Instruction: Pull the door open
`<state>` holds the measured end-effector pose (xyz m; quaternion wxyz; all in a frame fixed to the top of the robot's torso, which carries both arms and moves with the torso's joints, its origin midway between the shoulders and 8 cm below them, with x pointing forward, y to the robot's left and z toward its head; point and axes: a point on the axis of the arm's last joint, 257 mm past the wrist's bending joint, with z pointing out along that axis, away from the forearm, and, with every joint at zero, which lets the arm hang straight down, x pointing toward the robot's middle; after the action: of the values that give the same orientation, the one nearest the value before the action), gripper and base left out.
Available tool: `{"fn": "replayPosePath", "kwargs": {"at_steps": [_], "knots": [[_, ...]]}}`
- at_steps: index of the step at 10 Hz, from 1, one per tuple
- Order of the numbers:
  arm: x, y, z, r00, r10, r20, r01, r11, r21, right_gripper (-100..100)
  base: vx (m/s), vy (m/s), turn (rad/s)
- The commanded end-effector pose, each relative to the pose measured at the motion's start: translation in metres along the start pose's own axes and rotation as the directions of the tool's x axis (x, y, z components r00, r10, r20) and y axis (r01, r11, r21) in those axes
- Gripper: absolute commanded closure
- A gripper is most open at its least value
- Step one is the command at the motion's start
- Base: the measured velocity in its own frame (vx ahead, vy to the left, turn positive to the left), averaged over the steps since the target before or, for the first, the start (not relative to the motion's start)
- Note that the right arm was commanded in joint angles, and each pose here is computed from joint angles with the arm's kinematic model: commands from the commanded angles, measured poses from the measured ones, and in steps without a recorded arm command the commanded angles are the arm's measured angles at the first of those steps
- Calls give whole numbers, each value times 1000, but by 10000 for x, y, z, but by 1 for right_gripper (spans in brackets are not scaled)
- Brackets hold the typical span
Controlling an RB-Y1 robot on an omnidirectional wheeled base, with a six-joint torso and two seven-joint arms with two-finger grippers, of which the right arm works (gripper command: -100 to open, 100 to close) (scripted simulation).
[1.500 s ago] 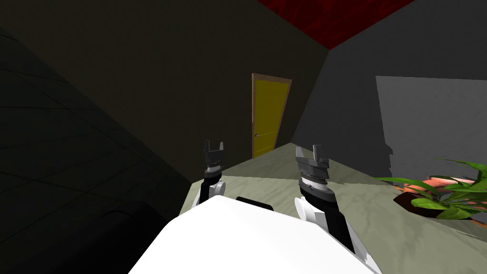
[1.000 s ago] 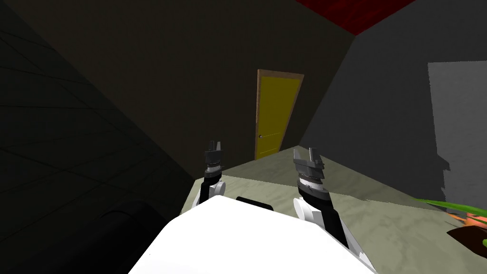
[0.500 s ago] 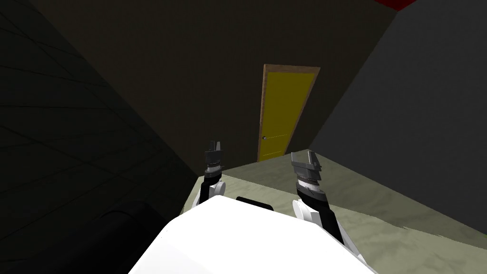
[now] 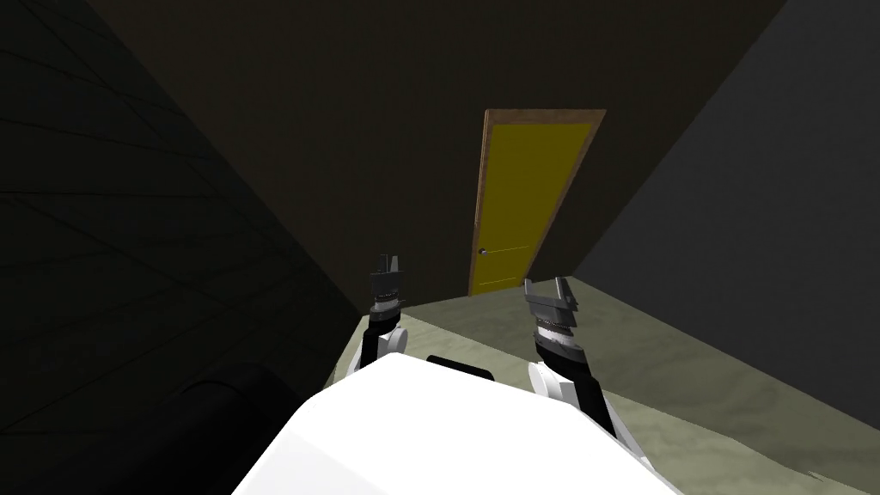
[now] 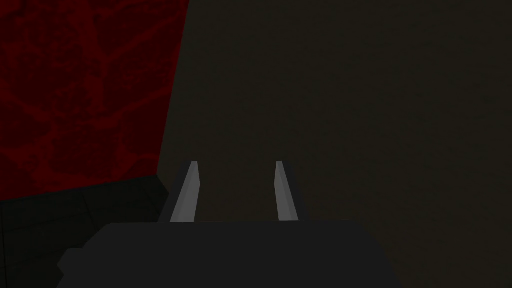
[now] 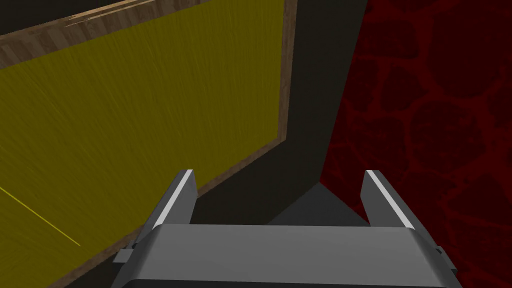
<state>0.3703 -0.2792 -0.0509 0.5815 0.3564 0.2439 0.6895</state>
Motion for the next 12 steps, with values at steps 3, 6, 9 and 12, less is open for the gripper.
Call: {"fn": "replayPosePath", "kwargs": {"at_steps": [3,6,9,12], "knots": [[-111,-163,-103,996,85,31,-86,996,31,-100,84,-59,146],[-219,-313,-192,986,155,64,-158,986,54,-100,76,-65,162],[-332,-462,-292,969,224,102,-232,970,72,-100,79,-69,168],[-450,-611,-404,945,292,145,-306,948,84,-100,77,-76,175]]}}
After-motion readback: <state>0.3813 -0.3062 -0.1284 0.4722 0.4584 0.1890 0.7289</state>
